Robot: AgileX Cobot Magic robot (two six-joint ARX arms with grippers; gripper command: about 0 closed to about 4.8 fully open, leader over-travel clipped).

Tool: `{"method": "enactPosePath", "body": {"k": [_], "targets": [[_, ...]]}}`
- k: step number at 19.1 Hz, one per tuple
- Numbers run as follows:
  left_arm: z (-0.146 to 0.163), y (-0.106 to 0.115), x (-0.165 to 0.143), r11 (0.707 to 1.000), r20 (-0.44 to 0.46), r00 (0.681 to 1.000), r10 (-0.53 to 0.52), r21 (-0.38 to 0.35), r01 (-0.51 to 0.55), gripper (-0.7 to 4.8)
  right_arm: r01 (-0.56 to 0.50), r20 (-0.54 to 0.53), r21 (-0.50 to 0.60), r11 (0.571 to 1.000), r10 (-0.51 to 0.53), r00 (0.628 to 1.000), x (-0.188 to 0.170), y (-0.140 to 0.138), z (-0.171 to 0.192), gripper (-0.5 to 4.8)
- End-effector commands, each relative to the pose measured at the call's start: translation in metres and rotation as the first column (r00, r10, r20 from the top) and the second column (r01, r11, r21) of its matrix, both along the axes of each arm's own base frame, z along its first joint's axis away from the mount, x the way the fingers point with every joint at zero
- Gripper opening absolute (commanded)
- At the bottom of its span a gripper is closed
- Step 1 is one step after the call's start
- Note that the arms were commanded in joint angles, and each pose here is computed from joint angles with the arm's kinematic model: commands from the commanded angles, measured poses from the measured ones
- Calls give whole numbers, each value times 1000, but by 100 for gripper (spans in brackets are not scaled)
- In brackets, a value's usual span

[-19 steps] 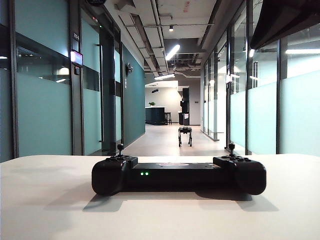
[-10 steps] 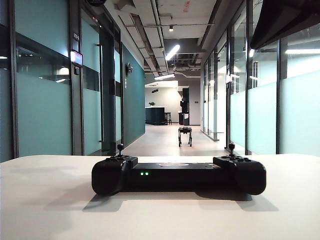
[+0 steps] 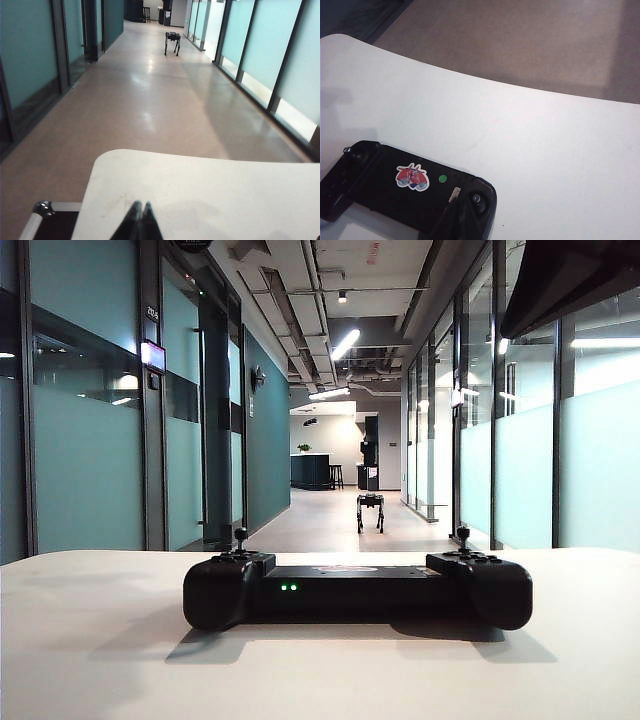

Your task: Push the left joystick on the remote control sitting on the white table forward to make the robot dog walk in a straight line until it approaches the door.

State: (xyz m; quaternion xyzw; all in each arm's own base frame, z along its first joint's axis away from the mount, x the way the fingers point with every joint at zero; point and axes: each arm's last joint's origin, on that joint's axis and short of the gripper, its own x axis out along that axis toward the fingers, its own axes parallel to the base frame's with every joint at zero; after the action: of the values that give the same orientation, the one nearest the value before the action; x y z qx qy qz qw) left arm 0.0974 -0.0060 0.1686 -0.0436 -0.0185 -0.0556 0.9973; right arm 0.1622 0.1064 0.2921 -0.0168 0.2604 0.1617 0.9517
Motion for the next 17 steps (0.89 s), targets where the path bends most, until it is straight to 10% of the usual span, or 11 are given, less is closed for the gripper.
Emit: {"method": "enactPosePath", "body": {"k": [1, 17], "targets": [[2, 0, 0, 1000, 13, 1000, 4, -25, -3, -6, 3, 26, 20, 1000, -3, 1000, 0, 0, 5, -1], [-3, 3, 0, 993, -37, 995, 97, 64, -95, -6, 2, 26, 20, 1000, -3, 1000, 0, 0, 5, -1]]}}
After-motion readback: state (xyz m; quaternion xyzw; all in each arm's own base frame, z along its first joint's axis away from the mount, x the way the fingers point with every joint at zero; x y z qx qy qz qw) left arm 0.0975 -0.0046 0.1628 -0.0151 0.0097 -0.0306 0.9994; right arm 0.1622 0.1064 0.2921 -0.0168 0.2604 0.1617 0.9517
